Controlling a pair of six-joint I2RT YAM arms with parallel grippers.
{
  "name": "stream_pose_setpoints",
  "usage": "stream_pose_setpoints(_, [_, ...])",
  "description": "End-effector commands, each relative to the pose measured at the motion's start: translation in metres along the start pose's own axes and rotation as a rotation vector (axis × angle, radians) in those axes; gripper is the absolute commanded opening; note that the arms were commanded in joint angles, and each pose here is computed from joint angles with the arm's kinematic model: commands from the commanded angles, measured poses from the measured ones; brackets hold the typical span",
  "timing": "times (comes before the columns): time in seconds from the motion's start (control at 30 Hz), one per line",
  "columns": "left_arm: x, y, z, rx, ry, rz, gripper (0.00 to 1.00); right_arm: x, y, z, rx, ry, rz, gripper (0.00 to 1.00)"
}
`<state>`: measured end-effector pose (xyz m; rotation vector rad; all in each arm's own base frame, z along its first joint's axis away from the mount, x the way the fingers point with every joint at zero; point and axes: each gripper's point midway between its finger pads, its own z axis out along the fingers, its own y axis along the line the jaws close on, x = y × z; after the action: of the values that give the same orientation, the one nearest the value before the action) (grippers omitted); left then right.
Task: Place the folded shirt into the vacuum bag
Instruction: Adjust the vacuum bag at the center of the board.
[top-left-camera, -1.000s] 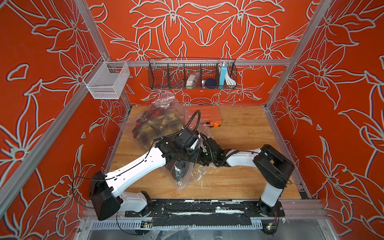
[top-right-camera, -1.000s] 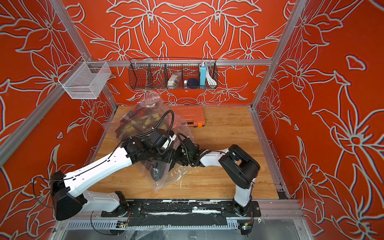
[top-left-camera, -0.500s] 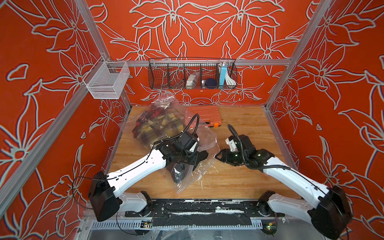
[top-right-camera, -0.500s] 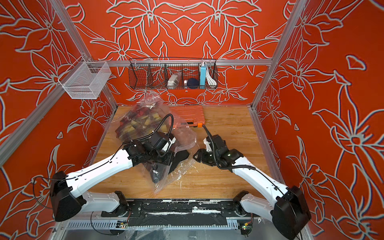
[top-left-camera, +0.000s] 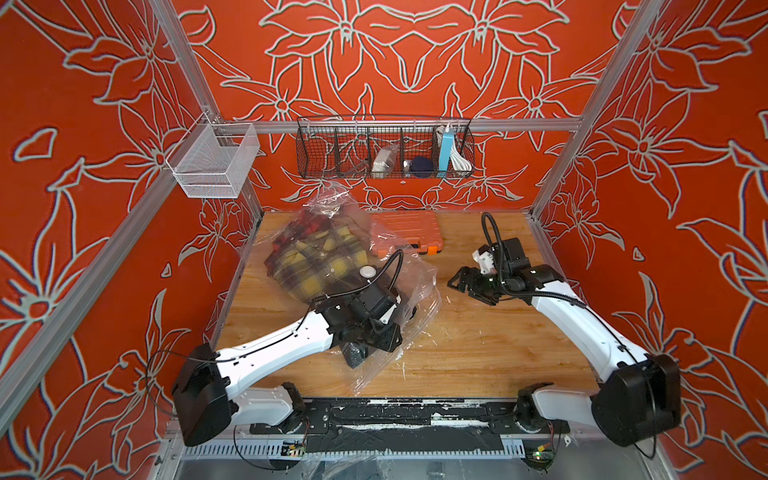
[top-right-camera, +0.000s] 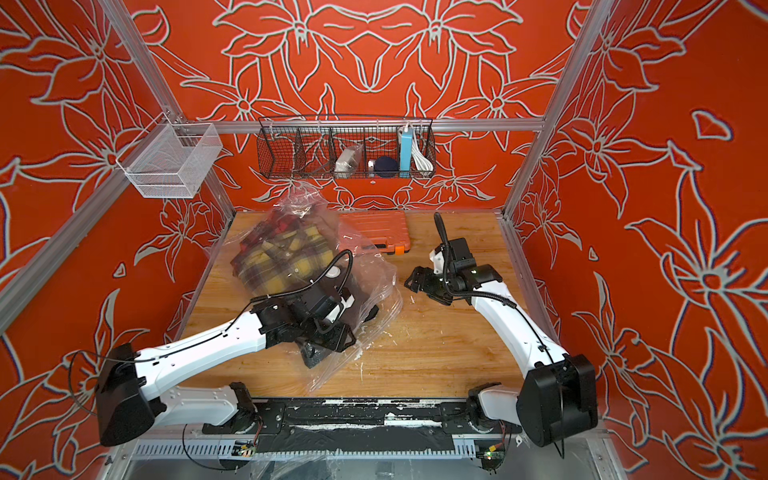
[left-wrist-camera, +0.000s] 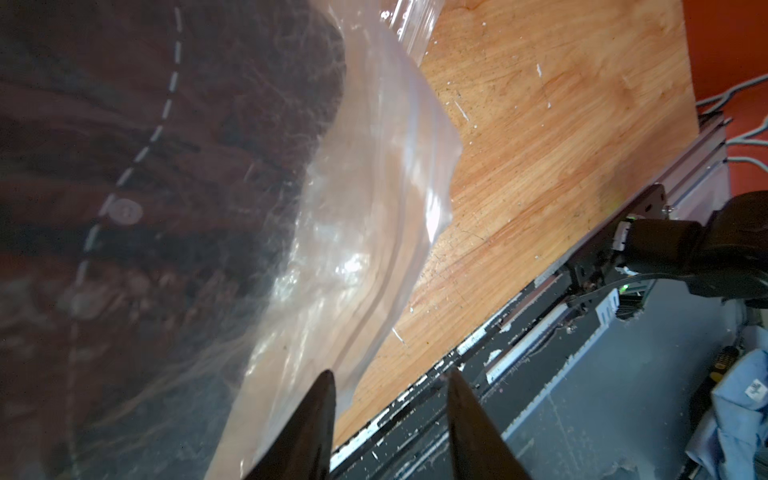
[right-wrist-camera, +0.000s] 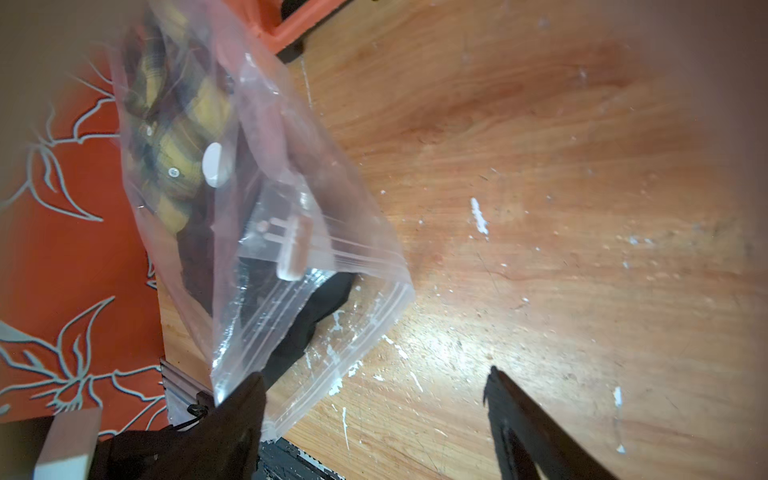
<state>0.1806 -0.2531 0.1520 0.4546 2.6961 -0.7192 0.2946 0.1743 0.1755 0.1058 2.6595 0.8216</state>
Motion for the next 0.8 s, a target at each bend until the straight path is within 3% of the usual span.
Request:
stream_pose_setpoints(0.0, [-0.007,0.009,-0.021,-0.016,-0.062,-0.033,0.45,-0.010,0.003,0.012,0.060,-0.002,-0.076,0.82])
stream_pose_setpoints(0.17, [-0.011,0.025,-0.012,-0.049,-0.087,-0.106,0.43,-0.007,0.017,0.043,0.128,0.068,-0.160,0.76])
stream_pose_setpoints(0.3, [-0.019,0.029,0.002,-0.052,-0.122,-0.143,0.42,-0.006,-0.001,0.058,0.251,0.087,-0.152,0.67])
stream_pose_setpoints(0.37, [-0.020,0.033,0.011,-0.061,-0.121,-0.162,0.42,-0.003,-0.005,0.062,0.262,0.103,-0.153,0.58])
stream_pose_setpoints(0.47, [-0.013,0.044,0.026,-0.083,-0.109,-0.194,0.42,-0.004,-0.012,0.059,0.256,0.108,-0.150,0.35])
stream_pose_setpoints(0.6, [0.009,0.071,0.041,-0.144,-0.070,-0.252,0.41,-0.015,-0.039,0.049,0.123,0.059,0.012,0.06])
stream_pose_setpoints(0.67, [0.020,0.085,0.044,-0.170,-0.049,-0.287,0.40,-0.015,-0.046,0.052,0.102,0.077,0.039,0.00])
stream_pose_setpoints(0.77, [0.031,0.096,0.044,-0.197,-0.031,-0.311,0.40,-0.012,-0.049,0.065,0.087,0.121,0.048,0.00])
